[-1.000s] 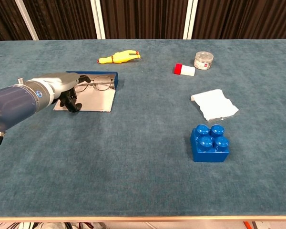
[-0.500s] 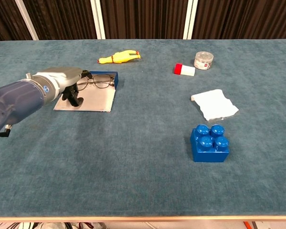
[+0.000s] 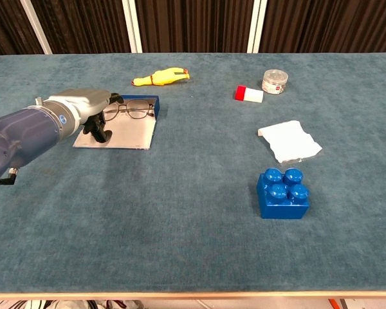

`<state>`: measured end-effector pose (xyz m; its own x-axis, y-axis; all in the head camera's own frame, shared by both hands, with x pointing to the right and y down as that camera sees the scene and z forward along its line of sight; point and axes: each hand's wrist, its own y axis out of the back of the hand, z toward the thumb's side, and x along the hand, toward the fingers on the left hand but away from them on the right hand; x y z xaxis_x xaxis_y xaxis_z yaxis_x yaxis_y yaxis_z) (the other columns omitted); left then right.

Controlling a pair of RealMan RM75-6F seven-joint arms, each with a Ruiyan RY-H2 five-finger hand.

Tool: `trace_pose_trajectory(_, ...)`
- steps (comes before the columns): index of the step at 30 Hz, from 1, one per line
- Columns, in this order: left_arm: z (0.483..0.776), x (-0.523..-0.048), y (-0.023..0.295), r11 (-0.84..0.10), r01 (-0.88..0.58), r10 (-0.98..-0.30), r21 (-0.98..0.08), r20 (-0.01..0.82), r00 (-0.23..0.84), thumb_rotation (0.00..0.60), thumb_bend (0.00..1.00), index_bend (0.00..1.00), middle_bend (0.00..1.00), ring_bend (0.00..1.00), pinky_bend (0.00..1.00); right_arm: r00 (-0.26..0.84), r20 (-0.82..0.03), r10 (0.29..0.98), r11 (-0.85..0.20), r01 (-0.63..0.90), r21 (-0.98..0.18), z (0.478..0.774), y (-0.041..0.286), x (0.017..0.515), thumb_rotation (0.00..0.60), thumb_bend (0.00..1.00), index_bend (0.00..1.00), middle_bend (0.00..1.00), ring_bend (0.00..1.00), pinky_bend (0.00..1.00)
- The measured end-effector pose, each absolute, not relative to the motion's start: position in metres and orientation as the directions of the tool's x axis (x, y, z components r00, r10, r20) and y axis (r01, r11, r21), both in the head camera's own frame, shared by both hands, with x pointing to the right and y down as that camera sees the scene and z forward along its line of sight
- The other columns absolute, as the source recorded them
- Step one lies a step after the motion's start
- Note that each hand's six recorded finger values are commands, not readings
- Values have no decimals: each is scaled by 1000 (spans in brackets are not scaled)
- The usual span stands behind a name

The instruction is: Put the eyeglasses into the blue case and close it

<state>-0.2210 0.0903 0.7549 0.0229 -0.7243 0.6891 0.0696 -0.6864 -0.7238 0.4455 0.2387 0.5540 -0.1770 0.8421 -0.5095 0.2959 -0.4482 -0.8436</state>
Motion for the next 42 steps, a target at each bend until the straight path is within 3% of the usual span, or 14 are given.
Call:
trace_pose_trajectory(6, 751, -223, 99, -675, 80, -732, -733, 680, 52, 600, 477, 31, 802, 695, 798, -179, -510, 841, -447, 298, -843, 554, 239, 446, 600, 78, 26, 0, 55, 190)
trace_pose_trajectory(9, 746, -222, 106, -675, 78, -729, -733, 680, 83, 600, 445, 75, 750, 643, 763, -181, -510, 841, -446, 301, -843, 554, 238, 446, 600, 78, 26, 0, 55, 190)
trace_pose_trajectory(11, 741, -221, 110, -664, 89, -734, -742, 670, 111, 600, 386, 139, 663, 548, 685, -181, -510, 841, -445, 304, -842, 554, 238, 446, 600, 77, 26, 0, 55, 190)
trace_pose_trajectory(14, 734, -221, 113, -627, 120, -754, -770, 638, 154, 600, 262, 178, 376, 266, 377, -179, -511, 841, -446, 306, -841, 554, 238, 446, 600, 77, 25, 0, 56, 190)
trace_pose_trajectory(16, 730, -222, 117, -597, 148, -765, -789, 615, 191, 600, 214, 178, 255, 155, 234, -176, -512, 841, -447, 307, -840, 554, 238, 445, 600, 77, 25, 0, 56, 190)
trace_pose_trajectory(17, 729, -223, 119, -587, 155, -768, -795, 607, 207, 600, 203, 178, 233, 137, 208, -176, -512, 841, -447, 308, -840, 554, 238, 445, 600, 78, 24, 0, 56, 190)
trace_pose_trajectory(23, 730, -232, 129, -552, 181, -770, -814, 581, 263, 600, 159, 186, 229, 73, 82, -176, -515, 839, -449, 310, -838, 554, 238, 446, 600, 78, 23, 0, 56, 190)
trace_pose_trajectory(42, 748, -233, 126, -506, 208, -797, -837, 546, 259, 600, 188, 181, 204, 56, 65, -182, -520, 835, -450, 320, -834, 554, 239, 447, 600, 78, 23, 0, 56, 190)
